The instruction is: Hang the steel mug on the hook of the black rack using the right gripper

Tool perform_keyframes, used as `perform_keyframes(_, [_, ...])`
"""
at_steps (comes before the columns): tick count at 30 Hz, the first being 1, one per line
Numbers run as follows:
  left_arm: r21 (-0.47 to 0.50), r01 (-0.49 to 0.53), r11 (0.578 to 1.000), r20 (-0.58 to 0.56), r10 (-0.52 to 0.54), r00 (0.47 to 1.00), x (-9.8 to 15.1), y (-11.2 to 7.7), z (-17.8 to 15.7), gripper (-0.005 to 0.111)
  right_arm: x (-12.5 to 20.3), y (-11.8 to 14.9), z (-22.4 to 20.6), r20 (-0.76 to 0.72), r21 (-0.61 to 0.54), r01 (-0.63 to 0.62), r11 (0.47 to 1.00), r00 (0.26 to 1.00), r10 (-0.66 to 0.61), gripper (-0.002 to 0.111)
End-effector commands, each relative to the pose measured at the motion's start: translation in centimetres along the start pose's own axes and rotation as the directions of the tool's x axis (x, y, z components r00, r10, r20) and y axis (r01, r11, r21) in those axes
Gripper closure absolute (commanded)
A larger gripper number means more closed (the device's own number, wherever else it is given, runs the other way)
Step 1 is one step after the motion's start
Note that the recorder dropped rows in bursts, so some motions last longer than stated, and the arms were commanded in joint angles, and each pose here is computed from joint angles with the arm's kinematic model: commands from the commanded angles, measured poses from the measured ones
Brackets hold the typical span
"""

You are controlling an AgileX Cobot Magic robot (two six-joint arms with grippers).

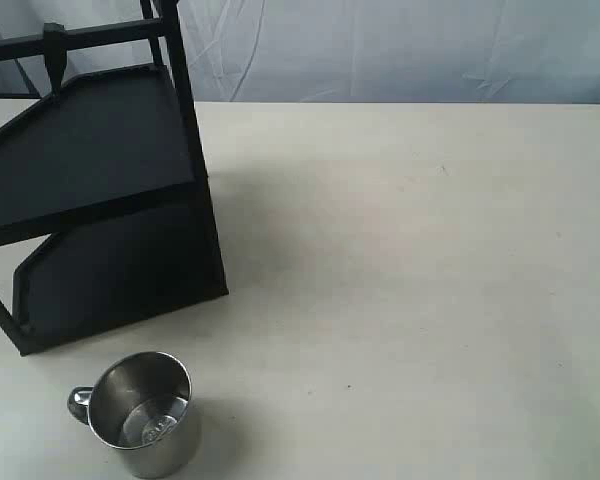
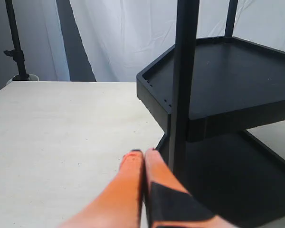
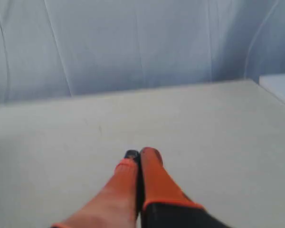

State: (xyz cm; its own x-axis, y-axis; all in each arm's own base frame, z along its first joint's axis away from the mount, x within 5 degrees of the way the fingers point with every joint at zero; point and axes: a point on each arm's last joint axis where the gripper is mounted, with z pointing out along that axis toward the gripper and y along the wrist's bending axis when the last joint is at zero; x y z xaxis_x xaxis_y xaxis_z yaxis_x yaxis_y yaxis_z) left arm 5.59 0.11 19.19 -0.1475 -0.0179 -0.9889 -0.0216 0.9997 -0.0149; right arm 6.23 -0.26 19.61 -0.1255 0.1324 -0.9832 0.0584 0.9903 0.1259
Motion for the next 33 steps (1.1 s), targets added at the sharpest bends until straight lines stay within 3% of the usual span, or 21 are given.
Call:
perform_keyframes(1, [0.001, 0.002, 1.0, 0.005, -0.002, 1.0, 0.0, 0.0, 0.0, 0.105, -3.5, -0.3, -0.7, 0.357, -0.153, -0.444, 0.883, 0.808, 0.469, 0.108])
perform_keyframes(3, [0.001, 0.002, 1.0, 0.005, -0.002, 1.0, 0.0, 0.0, 0.0, 0.105, -4.4, -1.0, -1.3, 0.439, -0.253, -0.605, 0.755, 0.624, 0.647, 0.108])
perform_keyframes(5, [0.001, 0.002, 1.0, 0.005, -0.002, 1.0, 0.0, 0.0, 0.0, 0.105, -4.6, -1.3, -1.4, 0.428, -0.315, -0.699, 0.642, 0.499, 0.754, 0.108])
perform_keyframes(6, [0.001, 0.002, 1.0, 0.005, -0.002, 1.0, 0.0, 0.0, 0.0, 0.105, -4.4, -1.3, -1.3, 0.379, -0.339, -0.758, 0.557, 0.432, 0.818, 0.108])
perform_keyframes(8, [0.001, 0.002, 1.0, 0.005, -0.002, 1.0, 0.0, 0.0, 0.0, 0.105, -4.2, -0.8, -1.0, 0.281, -0.334, -0.809, 0.483, 0.404, 0.871, 0.108])
perform_keyframes(9, [0.001, 0.002, 1.0, 0.005, -0.002, 1.0, 0.0, 0.0, 0.0, 0.105, -4.6, -0.4, -1.1, 0.237, -0.326, -0.814, 0.481, 0.422, 0.875, 0.108])
perform_keyframes(13, [0.001, 0.002, 1.0, 0.005, -0.002, 1.0, 0.0, 0.0, 0.0, 0.105, -7.6, 0.9, -1.9, 0.209, -0.283, -0.692, 0.664, 0.631, 0.747, 0.109])
perform_keyframes(17, [0.001, 0.002, 1.0, 0.005, -0.002, 1.0, 0.0, 0.0, 0.0, 0.105, -10.8, 1.4, -1.7, 0.027, -0.023, -0.449, 0.893, 0.893, 0.45, 0.109])
perform_keyframes(20, [0.001, 0.002, 1.0, 0.005, -0.002, 1.0, 0.0, 0.0, 0.0, 0.105, -13.2, 2.0, 0.1, -0.197, 0.028, -0.177, 0.984, 0.964, 0.179, 0.109])
perform_keyframes(23, [0.001, 0.002, 1.0, 0.005, -0.002, 1.0, 0.0, 0.0, 0.0, 0.105, -13.9, 2.8, 3.8, -0.462, -0.026, -0.023, 0.999, 0.887, 0.008, 0.109])
perform_keyframes(26, [0.001, 0.002, 1.0, 0.005, -0.002, 1.0, 0.0, 0.0, 0.0, 0.105, -12.4, 4.4, 7.5, -0.686, -0.142, -0.037, 0.989, 0.725, -0.071, 0.109])
perform_keyframes(33, [0.001, 0.002, 1.0, 0.005, -0.002, 1.0, 0.0, 0.0, 0.0, 0.105, -5.9, 10.4, 12.5, -0.869, -0.327, -0.125, 0.937, 0.429, -0.246, 0.109])
